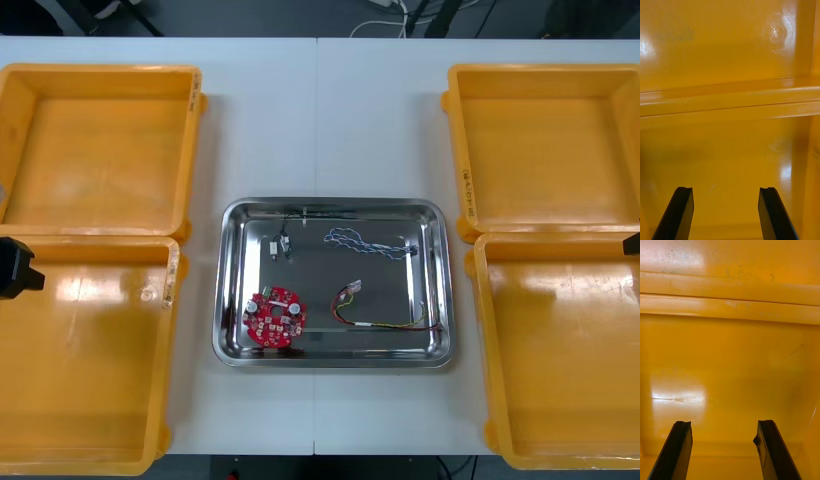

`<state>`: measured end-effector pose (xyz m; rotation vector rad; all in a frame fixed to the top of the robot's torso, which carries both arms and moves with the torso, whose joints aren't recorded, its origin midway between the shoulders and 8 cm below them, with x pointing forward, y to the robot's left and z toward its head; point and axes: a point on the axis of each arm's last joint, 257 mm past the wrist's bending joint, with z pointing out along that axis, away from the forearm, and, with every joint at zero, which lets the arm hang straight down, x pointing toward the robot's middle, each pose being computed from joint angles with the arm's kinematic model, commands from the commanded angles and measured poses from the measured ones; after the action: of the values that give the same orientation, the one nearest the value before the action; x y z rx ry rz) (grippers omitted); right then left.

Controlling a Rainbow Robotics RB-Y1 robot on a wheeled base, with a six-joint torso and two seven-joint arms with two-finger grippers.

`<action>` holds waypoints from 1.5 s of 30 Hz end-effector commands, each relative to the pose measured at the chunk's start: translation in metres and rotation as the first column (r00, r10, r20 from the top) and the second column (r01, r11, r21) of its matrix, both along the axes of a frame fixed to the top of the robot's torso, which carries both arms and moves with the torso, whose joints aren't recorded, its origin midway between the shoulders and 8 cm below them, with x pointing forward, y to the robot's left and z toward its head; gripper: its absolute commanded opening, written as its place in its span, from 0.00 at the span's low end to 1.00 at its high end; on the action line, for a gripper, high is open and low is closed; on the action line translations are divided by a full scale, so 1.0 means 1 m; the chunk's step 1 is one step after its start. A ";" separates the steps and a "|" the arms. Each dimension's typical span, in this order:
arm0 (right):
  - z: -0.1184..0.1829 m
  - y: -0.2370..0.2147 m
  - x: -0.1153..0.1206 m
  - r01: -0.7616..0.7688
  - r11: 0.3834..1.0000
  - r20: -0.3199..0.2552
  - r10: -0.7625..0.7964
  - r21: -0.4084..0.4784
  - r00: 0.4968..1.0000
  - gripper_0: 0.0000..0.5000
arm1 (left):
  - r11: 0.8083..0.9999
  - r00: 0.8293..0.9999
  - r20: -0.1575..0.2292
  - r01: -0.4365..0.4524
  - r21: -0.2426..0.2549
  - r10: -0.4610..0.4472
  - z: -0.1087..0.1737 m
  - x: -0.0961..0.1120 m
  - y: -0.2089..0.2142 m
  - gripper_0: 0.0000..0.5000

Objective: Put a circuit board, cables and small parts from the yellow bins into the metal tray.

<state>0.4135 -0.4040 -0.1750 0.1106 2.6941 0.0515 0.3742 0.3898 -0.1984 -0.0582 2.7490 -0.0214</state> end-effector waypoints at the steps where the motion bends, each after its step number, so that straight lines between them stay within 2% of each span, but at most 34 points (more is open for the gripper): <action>1: 0.006 0.010 0.006 -0.004 1.000 0.016 0.004 0.014 1.000 1.00 | 0.990 0.995 0.041 0.083 0.110 -0.088 0.016 0.000 0.023 1.00; 45: 0.006 0.010 0.006 -0.004 1.000 0.016 0.004 0.014 1.000 1.00 | 0.989 0.995 0.044 0.084 0.121 -0.090 0.017 0.001 0.026 1.00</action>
<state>0.4135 -0.4028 -0.1760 0.1101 2.6950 0.0561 0.3758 0.3946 -0.1991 -0.0200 2.7351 0.0015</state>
